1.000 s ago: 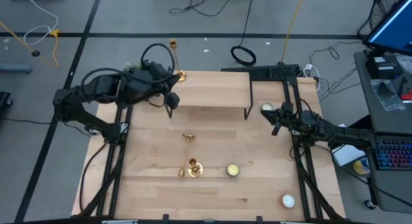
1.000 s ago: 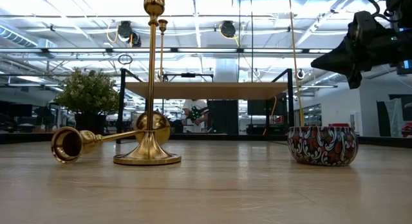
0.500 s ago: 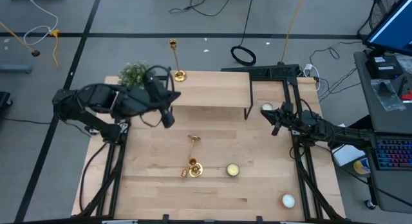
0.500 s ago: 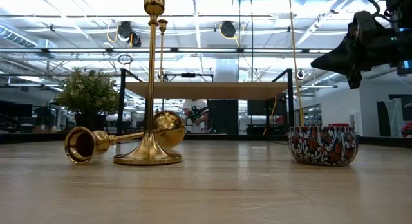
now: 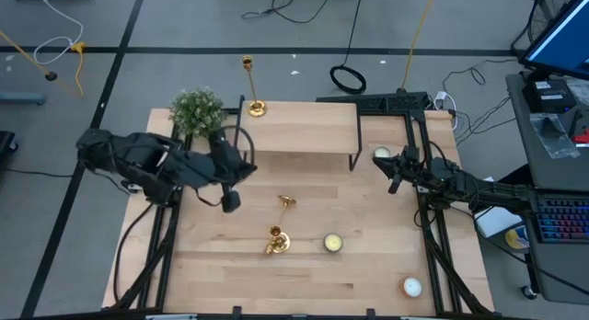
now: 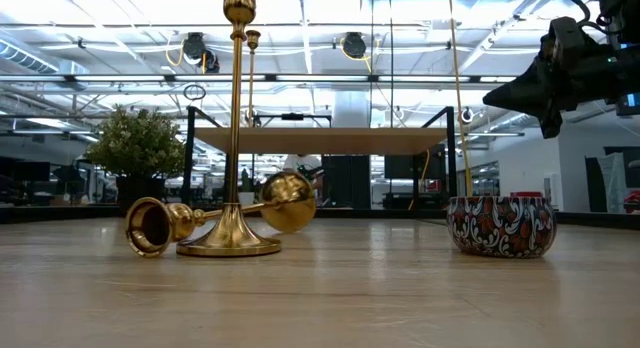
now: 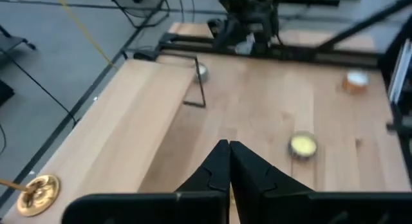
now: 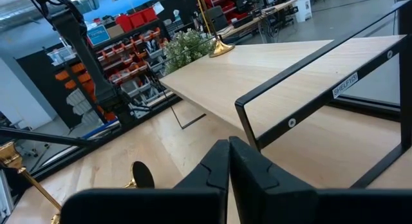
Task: Pick & Place candle stick holders
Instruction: Put the bottom gold candle holder on the shelf
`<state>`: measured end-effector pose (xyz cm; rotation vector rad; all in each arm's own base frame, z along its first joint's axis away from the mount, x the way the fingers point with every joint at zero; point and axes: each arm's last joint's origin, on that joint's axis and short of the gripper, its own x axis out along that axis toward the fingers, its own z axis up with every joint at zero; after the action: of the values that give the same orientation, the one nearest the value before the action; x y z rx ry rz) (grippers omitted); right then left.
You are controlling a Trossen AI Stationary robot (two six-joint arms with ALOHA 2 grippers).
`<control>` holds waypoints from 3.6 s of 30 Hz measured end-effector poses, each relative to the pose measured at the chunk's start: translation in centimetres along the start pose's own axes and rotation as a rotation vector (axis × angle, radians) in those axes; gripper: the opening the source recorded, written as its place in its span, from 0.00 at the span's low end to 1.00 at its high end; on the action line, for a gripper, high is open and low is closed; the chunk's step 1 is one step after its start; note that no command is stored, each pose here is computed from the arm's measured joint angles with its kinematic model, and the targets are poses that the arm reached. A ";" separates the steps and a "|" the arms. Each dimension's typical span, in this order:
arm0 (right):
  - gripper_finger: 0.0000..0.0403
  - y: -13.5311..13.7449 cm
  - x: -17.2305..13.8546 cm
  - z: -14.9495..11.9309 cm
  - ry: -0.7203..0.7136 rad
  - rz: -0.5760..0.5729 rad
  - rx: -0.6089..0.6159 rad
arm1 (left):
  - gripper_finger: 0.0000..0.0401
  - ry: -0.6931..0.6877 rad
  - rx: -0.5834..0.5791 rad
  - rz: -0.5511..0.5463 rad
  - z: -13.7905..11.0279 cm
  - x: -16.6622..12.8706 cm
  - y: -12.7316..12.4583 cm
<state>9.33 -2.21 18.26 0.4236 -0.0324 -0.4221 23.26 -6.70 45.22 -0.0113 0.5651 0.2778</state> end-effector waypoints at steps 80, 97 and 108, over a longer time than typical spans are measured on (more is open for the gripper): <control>0.01 0.0 0.0 0.0 0.000 0.001 0.000 | 0.08 0.302 0.694 0.009 -2.7 6.4 -4.1; 0.01 0.0 0.0 0.0 0.000 0.001 0.000 | 0.08 0.440 1.002 -0.324 -3.1 7.6 -1.3; 0.01 0.0 0.0 0.0 0.000 0.000 0.035 | 0.08 0.389 1.074 -0.474 -2.6 9.4 2.0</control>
<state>9.33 -2.22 18.26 0.4580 -0.0396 -0.4216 28.99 -2.54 38.21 0.8440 1.0189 -0.5253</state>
